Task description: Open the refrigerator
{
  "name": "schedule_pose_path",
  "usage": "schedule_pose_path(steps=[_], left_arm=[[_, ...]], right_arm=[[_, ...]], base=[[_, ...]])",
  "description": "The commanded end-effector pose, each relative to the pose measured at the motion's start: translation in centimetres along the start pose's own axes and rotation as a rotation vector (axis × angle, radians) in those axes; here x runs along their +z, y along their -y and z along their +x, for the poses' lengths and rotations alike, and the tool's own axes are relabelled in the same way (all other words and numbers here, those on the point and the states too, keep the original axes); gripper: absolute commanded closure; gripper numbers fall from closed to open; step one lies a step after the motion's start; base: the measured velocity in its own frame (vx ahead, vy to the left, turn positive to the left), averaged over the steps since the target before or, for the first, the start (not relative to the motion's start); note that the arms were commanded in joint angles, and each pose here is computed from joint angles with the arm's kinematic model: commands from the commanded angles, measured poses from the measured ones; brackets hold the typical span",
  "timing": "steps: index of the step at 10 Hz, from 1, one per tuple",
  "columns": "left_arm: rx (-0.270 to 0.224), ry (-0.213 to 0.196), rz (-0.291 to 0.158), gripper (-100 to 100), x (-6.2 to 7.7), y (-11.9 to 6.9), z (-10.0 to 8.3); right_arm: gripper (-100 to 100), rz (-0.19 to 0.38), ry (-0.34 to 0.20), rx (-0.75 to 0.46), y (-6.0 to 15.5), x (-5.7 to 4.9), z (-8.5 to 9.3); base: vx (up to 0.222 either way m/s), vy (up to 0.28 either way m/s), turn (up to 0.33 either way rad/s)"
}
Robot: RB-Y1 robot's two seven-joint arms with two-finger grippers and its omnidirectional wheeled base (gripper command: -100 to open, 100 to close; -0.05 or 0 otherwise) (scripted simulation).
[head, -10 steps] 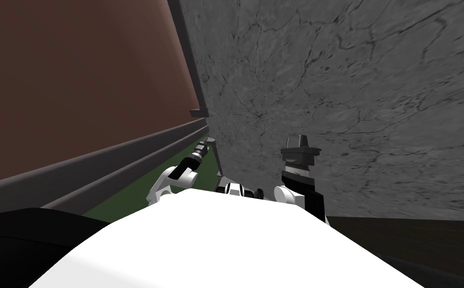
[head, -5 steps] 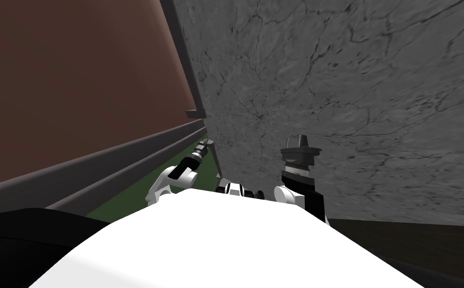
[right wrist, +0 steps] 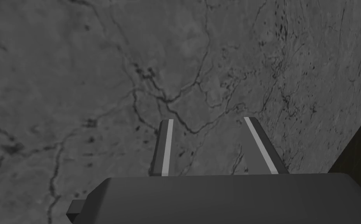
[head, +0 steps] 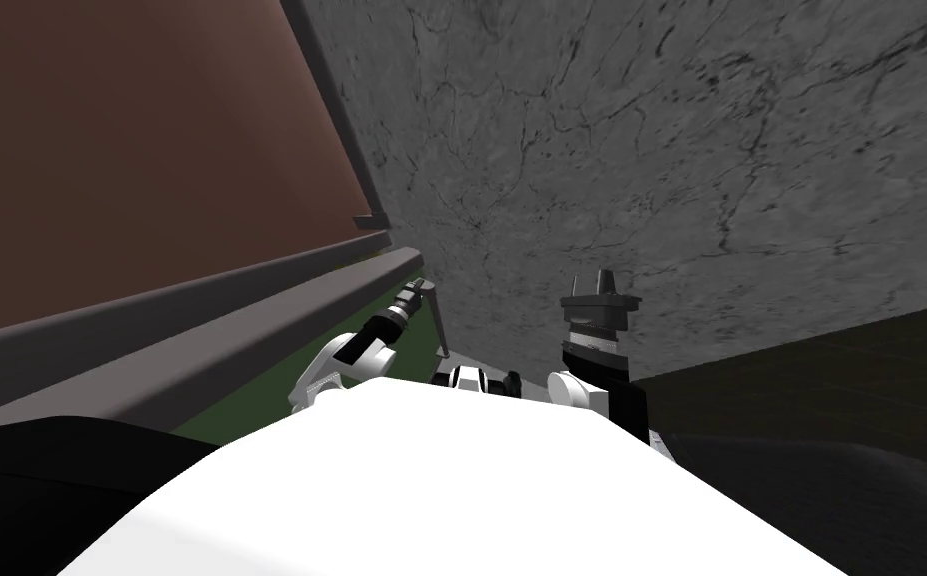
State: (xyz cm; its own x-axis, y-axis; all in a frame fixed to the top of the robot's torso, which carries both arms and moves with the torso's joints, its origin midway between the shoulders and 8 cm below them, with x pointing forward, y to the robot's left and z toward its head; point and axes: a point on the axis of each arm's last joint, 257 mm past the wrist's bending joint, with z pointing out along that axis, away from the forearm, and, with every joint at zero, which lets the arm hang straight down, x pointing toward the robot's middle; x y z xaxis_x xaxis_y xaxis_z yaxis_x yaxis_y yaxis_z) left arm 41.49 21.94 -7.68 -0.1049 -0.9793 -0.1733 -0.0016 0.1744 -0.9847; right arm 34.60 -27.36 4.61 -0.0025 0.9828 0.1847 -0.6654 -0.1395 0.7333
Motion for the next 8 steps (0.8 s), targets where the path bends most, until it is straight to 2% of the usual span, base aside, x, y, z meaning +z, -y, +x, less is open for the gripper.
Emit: schedule_pose_path(steps=[1, 4, 5, 7, 8], left_arm=[[0.003, -0.062, 0.006, 100, -0.4, 0.2, 2.2], [0.002, -0.134, 0.016, 100, -1.1, 0.7, 4.7], [0.002, -0.119, 0.01, 100, -1.1, 0.5, 4.3], [0.002, -0.176, 0.017, 100, -1.6, 0.7, 6.2], [0.002, -0.176, 0.017, 100, -1.6, 0.7, 6.2]], right_arm=[[0, 0.0, 0.0, 0.0, 0.0, 0.0, 0.0], [0, 0.0, 0.0, 0.0, 0.0, 0.0, 0.0], [0, 0.0, 0.0, 0.0, 0.0, 0.0, 0.0], [0, 0.0, 0.0, -0.001, 0.0, 0.0, 0.0], [0, 0.0, 0.0, -0.001, 0.0, 0.0, 0.0]], base=[[-0.23, -0.164, -0.156], [-0.223, -0.187, -0.136], [-0.101, -0.096, -0.043], [-0.153, -0.073, -0.12], [-0.199, -0.086, -0.093]])
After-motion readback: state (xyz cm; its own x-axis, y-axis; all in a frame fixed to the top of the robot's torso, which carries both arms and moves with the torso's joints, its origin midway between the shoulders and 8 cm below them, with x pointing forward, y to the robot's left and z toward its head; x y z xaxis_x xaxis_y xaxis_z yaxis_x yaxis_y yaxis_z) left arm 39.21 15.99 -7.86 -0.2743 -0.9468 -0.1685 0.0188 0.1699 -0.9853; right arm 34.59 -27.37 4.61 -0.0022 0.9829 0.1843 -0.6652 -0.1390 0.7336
